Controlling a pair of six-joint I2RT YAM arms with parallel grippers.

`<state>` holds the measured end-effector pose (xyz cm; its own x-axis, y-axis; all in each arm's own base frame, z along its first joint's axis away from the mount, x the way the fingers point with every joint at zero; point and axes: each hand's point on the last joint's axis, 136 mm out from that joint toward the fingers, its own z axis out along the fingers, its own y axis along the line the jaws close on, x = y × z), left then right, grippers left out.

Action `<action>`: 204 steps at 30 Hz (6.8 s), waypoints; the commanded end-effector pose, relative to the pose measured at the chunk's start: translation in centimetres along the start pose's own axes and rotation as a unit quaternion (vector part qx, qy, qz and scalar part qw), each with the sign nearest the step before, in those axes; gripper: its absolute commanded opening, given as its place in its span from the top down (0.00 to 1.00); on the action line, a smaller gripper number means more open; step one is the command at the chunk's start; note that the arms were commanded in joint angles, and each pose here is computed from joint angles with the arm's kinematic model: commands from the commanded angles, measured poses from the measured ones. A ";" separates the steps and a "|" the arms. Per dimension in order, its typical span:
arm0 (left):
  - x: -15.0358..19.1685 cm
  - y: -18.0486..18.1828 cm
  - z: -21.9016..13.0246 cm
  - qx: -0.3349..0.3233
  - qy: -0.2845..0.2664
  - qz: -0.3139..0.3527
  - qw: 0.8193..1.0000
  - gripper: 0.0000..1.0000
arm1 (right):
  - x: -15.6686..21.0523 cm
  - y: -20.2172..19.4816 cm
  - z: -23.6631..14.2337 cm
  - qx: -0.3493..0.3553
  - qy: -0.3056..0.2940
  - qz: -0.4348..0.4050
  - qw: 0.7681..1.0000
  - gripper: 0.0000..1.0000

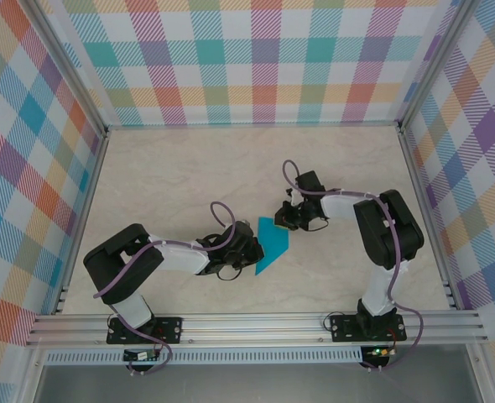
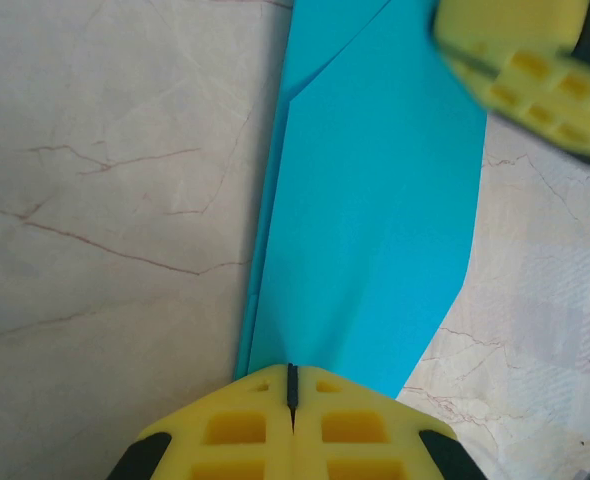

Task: Fold a paper plane with a square sheet of paper (pick it up from the middle)
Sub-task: Fourth fold the wing at the center of the table.

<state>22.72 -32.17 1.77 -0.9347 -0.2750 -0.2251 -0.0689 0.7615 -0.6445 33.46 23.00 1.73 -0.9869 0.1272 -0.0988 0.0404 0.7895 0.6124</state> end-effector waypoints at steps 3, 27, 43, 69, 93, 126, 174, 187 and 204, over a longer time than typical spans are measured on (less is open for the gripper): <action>4.5 7.4 -0.1 -0.129 0.078 0.009 0.989 1.00 | -4.7 -2.3 -1.3 0.029 -0.044 -0.004 0.999 0.88; 4.5 6.8 0.1 -0.120 0.079 0.011 0.990 1.00 | 7.3 3.7 1.0 -0.090 0.085 -0.019 0.992 0.87; 1.1 0.5 -2.4 -0.089 0.049 0.029 0.994 1.00 | 8.9 -2.7 2.7 0.031 0.088 0.022 0.995 0.90; 0.3 -1.3 0.6 0.019 0.002 -0.120 0.993 1.00 | 9.7 -4.2 3.2 0.053 0.096 0.049 0.993 0.90; 4.2 4.5 -2.5 -0.074 0.022 -0.085 0.993 1.00 | 9.5 -4.5 3.1 0.069 0.097 0.046 0.992 0.89; 5.6 4.1 -1.9 -0.054 0.057 -0.104 0.991 0.96 | 10.0 -5.4 3.4 0.083 0.105 0.051 0.990 0.88; 4.7 3.9 -6.1 -0.043 0.026 -0.065 0.997 0.92 | 10.1 -5.4 3.2 0.086 0.105 0.055 0.989 0.86; 0.7 -3.3 -2.3 0.016 0.004 -0.007 1.000 0.92 | 8.7 -3.1 2.4 0.061 0.093 0.046 0.993 0.85; 2.4 4.0 -1.0 -0.111 0.004 -0.007 0.994 1.00 | 6.7 3.9 -1.7 -0.019 0.053 -0.032 0.998 0.95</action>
<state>21.24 -32.13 1.93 -0.9302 -0.3012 -0.2096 -0.1282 0.8019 -0.5836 27.62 25.40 4.05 -0.9979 0.0443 -0.0471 0.0053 0.7821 0.6232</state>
